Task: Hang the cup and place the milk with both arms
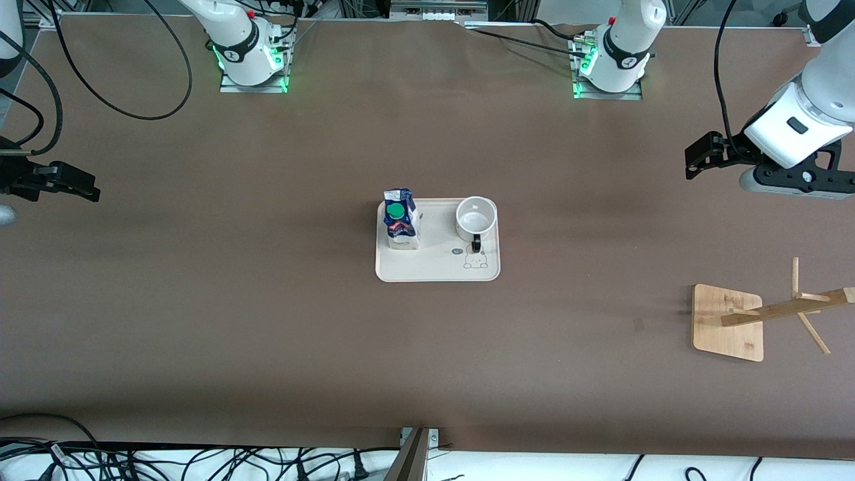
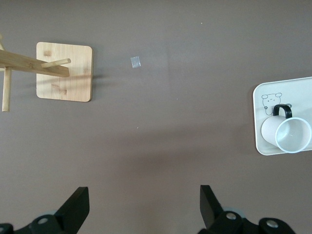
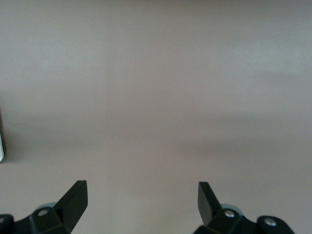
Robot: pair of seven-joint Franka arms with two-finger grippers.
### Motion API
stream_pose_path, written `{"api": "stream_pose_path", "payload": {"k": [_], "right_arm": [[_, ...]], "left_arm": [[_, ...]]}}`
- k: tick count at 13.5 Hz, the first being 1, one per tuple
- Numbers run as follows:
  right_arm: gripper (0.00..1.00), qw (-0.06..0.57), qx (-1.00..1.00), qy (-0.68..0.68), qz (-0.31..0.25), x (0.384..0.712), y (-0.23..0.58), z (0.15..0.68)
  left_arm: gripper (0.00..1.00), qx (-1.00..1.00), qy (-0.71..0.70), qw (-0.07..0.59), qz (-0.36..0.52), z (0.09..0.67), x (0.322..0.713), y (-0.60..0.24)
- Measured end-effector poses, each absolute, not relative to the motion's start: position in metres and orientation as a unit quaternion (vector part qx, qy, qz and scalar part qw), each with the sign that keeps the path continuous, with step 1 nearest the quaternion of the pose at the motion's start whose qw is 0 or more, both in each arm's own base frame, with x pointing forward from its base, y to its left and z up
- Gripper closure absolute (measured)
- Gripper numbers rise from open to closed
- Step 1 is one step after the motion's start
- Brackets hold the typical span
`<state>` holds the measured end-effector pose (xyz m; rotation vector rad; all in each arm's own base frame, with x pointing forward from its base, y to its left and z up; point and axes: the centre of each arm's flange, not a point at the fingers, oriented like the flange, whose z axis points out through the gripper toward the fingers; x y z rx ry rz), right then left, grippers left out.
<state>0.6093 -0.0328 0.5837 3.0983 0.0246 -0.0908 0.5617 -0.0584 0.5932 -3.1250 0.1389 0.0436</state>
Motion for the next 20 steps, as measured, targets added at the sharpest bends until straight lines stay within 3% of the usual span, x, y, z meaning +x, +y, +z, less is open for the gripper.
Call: {"api": "stream_pose_path", "payload": {"k": [11,20], "right_arm": [[0.0,0.014,0.999,0.01,-0.031,0.61,-0.029,0.581],[0.0,0.007,0.996,0.064,-0.064,0.623,0.041,0.541]], "left_arm": [[0.0,-0.999,0.043,0.007,0.016,0.593,0.561,-0.057],[0.0,-0.999,0.043,0.007,0.016,0.593,0.561,-0.057]]}}
